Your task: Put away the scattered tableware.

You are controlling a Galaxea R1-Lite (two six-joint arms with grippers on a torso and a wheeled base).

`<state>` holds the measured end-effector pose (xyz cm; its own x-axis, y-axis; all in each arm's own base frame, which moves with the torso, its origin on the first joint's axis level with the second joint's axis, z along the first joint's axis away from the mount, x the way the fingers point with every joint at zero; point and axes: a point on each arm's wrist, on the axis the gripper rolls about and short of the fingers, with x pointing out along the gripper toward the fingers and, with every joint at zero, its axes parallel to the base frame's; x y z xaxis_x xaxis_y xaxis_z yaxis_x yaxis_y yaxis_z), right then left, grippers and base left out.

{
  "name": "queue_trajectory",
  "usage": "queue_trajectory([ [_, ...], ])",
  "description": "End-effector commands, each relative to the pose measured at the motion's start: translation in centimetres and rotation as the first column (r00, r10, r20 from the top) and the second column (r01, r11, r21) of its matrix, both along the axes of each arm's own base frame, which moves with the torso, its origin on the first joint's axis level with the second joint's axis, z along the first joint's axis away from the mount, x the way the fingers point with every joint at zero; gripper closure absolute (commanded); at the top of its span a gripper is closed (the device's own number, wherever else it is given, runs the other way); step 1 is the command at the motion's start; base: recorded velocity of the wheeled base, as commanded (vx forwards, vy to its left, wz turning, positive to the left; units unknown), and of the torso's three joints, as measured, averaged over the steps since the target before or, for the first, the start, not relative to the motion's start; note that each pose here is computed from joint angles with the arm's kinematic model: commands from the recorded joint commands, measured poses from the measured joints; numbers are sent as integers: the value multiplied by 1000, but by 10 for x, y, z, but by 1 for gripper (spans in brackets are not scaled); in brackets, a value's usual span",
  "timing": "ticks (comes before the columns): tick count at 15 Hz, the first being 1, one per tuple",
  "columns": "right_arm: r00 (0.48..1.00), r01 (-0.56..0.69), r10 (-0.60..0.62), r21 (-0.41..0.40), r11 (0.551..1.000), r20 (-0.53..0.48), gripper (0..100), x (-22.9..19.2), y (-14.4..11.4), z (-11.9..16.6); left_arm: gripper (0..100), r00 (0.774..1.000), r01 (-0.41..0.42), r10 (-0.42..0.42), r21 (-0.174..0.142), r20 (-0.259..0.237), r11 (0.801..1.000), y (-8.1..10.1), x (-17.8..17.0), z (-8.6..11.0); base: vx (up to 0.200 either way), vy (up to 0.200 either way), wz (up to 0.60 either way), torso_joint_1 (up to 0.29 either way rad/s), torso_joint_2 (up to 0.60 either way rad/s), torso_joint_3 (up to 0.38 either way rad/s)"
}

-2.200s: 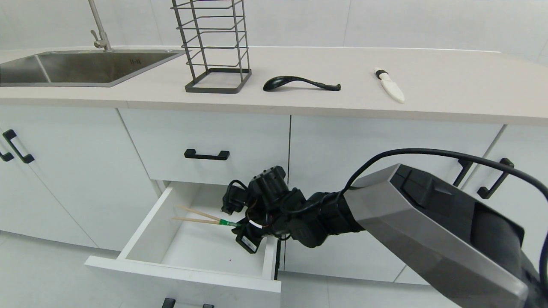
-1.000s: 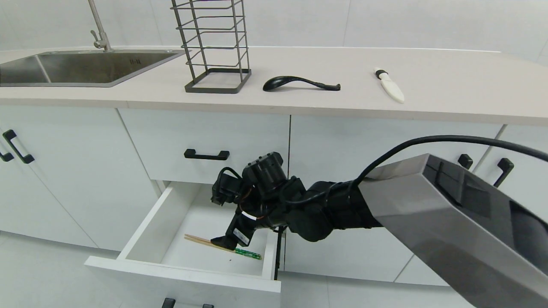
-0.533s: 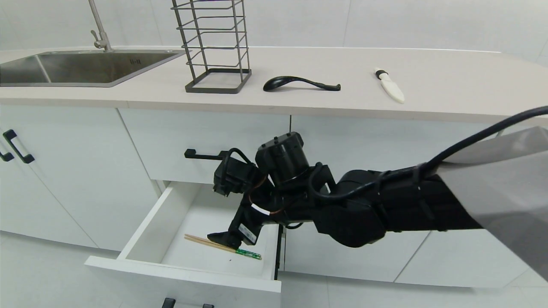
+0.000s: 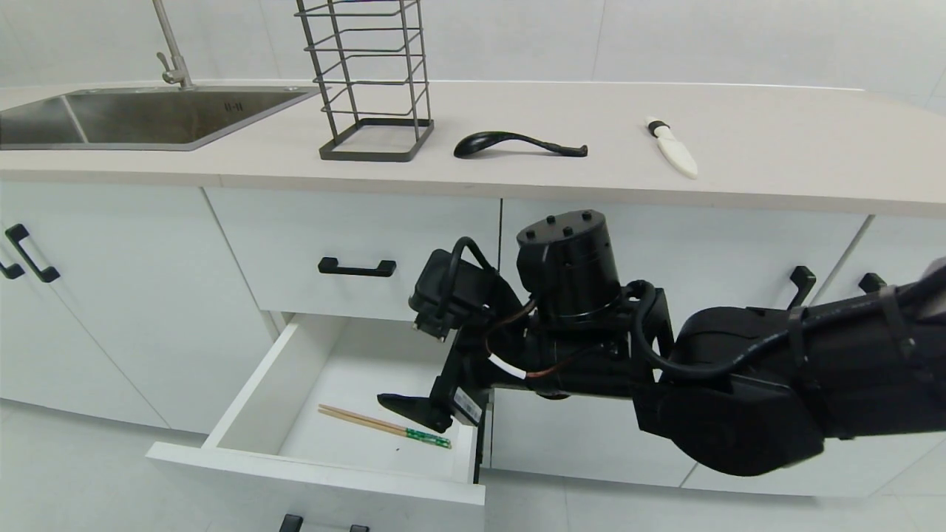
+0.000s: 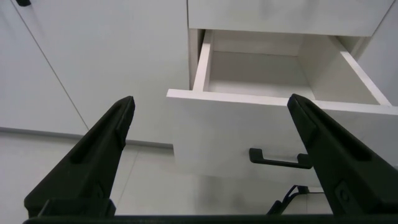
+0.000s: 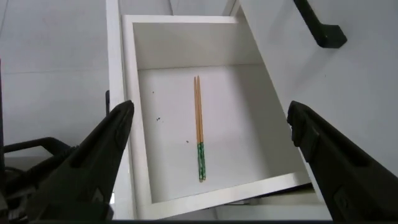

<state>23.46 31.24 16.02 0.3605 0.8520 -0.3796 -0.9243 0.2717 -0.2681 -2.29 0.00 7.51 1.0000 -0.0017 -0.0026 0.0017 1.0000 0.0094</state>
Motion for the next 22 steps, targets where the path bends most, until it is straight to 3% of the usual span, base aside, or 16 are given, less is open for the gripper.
queue_trajectory([
  [1,999,-15,15,1,1000,48,0,-2,-2,7,0,1000,0,0,0,-2,1000,0,0,0,0,0,0,0,0,0],
  [7,996,-30,30,-5,1000,87,0,0,3,8,0,1000,0,0,0,-2,1000,0,0,0,0,0,0,0,0,0],
  [12,996,-30,31,-5,1000,89,0,-1,3,9,0,1000,0,0,0,-2,1000,0,0,0,0,0,0,213,-105,-93],
  [22,995,-36,37,-5,999,89,0,-5,2,11,0,1000,0,0,0,-2,1000,0,0,0,0,0,0,192,-537,-214],
])
